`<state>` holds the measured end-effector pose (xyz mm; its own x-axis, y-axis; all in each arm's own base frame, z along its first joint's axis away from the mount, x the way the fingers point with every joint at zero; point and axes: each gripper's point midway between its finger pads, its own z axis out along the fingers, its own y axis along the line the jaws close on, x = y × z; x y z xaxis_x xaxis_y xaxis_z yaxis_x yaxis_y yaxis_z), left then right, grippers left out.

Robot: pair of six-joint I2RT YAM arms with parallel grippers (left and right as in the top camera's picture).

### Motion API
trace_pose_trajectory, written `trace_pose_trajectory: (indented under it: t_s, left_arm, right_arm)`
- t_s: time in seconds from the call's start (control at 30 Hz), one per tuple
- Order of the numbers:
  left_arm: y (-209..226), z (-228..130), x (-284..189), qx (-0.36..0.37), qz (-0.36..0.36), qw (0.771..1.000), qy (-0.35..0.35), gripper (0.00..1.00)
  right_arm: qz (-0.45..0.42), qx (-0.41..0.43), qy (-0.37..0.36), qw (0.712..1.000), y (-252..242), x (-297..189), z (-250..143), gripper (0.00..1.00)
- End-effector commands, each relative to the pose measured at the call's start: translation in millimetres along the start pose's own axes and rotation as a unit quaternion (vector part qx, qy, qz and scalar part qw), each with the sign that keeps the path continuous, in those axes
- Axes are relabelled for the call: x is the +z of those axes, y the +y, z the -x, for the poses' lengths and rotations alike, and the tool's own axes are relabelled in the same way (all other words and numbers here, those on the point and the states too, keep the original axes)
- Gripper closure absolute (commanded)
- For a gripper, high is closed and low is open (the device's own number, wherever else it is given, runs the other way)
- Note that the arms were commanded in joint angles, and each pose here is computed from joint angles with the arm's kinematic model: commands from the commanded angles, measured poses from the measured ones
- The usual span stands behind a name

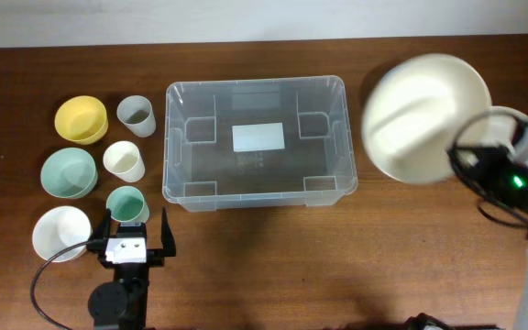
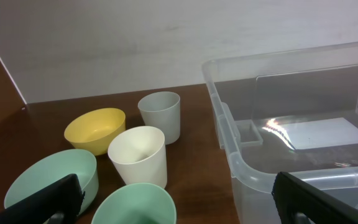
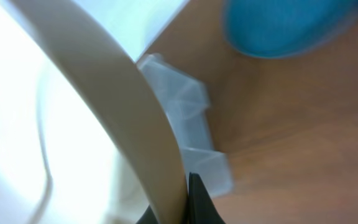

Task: Pack container
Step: 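Carry the cream bowl left and lower it into the container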

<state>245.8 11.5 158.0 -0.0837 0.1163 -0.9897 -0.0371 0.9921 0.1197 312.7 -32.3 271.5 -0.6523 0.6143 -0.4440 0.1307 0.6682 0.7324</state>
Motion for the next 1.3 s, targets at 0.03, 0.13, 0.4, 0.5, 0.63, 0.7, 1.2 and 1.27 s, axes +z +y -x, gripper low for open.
trace_pose_trajectory:
  t_s: [0.03,0.13,0.4,0.5,0.63,0.7,1.2,1.27]
  left_arm:
    - [1,-2,0,0.008,0.004,1.000,0.001,0.01]
    - [1,-2,0,0.008,0.004,1.000,0.001,0.01]
    - [1,-2,0,0.008,0.004,1.000,0.001,0.01]
    - [1,-2,0,0.008,0.004,1.000,0.001,0.01]
    - [1,-2,0,0.008,0.004,1.000,0.001,0.01]
    - [2,-2,0,0.008,0.004,1.000,0.001,0.01]
    - [1,-2,0,0.008,0.004,1.000,0.000,0.01]
    - [1,-2,0,0.008,0.004,1.000,0.001,0.01]
  right_arm:
    - [-0.021,-0.025,-0.022,0.999,73,20,2,0.96]
    - [-0.025,-0.044,-0.031,0.998,111,52,-10,0.95]
    - [-0.080,-0.032,0.029,0.996,113,150,-63,0.96]
    - [-0.085,-0.042,0.060,0.994,110,186,-86,0.96]
    - [-0.097,-0.027,0.088,0.991,103,219,-112,0.96]
    - [-0.102,-0.016,0.104,0.989,99,232,-125,0.96]
    - [-0.126,0.008,0.193,0.973,80,268,-192,0.95]
    - [-0.128,0.007,0.197,0.972,79,269,-196,0.95]
